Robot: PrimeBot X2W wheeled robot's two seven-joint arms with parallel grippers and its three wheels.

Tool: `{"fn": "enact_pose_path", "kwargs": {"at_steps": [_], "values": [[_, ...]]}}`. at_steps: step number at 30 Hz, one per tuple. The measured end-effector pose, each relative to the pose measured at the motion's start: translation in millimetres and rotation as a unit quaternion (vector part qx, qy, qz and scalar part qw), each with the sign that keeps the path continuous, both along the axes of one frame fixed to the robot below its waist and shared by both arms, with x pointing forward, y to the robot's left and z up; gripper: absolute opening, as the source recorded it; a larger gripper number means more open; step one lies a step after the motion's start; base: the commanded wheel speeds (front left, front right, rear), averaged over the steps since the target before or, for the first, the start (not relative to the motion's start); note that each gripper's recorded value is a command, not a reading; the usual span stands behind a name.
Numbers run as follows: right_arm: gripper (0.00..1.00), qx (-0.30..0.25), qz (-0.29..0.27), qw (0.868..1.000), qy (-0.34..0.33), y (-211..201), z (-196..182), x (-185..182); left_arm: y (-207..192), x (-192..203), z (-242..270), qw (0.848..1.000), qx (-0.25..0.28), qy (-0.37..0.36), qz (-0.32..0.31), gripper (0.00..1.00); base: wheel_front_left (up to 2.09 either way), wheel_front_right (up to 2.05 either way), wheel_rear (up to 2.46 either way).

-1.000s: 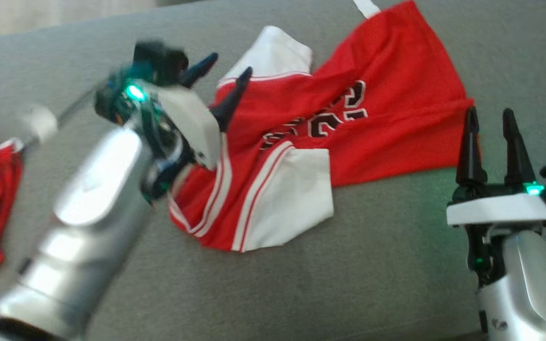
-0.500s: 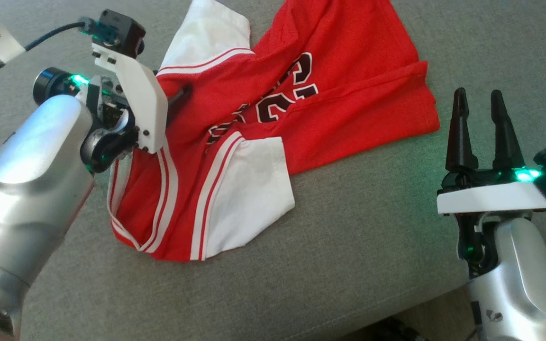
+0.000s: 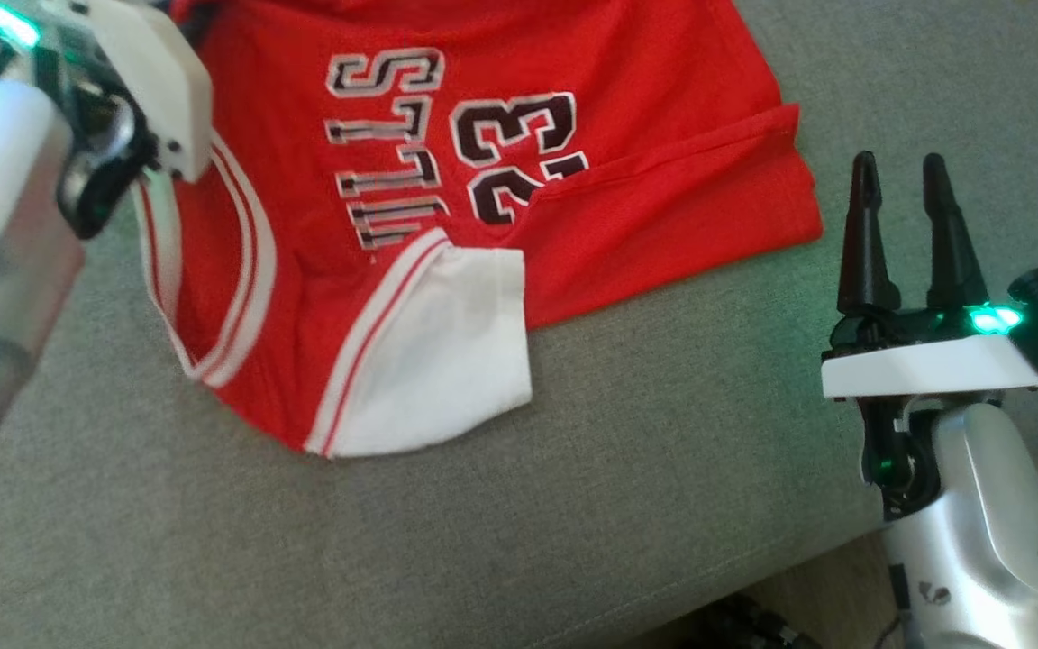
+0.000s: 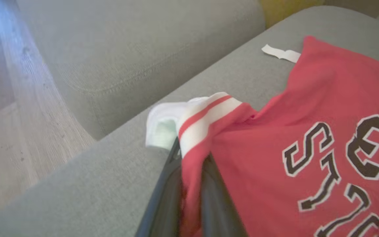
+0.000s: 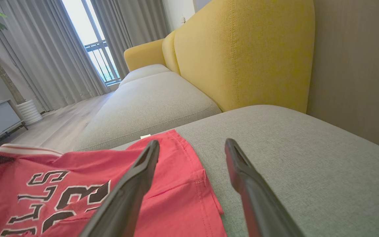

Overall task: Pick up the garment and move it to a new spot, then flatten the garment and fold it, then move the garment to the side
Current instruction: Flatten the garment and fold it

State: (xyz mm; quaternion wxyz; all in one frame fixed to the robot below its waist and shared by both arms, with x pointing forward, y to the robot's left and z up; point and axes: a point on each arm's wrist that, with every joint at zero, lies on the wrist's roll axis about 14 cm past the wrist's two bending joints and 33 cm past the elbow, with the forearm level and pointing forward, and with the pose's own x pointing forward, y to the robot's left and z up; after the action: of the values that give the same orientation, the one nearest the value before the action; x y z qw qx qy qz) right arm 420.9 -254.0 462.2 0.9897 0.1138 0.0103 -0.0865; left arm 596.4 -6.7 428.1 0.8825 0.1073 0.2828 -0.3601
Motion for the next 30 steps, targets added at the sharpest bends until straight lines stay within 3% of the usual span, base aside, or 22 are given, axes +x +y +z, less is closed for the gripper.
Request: {"fn": "enact_pose_path", "kwargs": {"at_steps": [6,7,8,14,21,30], "values": [[1.0,-0.001,0.003,1.0,0.006,2,-3,-1,9,39,32,0.994,0.009,-0.106,0.009,0.0,0.0,0.0,0.0],[1.0,-0.001,0.004,1.0,0.006,2,-3,-1,12,47,40,0.991,0.012,-0.132,0.013,0.42,0.0,0.0,0.0],[1.0,-0.001,0.004,1.0,0.006,2,-3,0,15,53,48,0.988,0.013,-0.154,0.019,1.0,0.0,0.0,0.0],[1.0,0.001,0.005,1.0,0.002,3,-1,1,27,62,57,0.984,-0.02,-0.166,0.063,1.0,0.0,0.0,0.0],[1.0,0.008,0.01,1.0,-0.015,8,9,5,29,39,63,0.981,-0.039,-0.18,0.059,1.0,0.0,0.0,0.0],[1.0,-0.002,0.016,0.999,-0.037,14,25,6,48,-1,98,0.963,-0.114,-0.225,0.095,1.0,0.0,0.0,0.0]]}}
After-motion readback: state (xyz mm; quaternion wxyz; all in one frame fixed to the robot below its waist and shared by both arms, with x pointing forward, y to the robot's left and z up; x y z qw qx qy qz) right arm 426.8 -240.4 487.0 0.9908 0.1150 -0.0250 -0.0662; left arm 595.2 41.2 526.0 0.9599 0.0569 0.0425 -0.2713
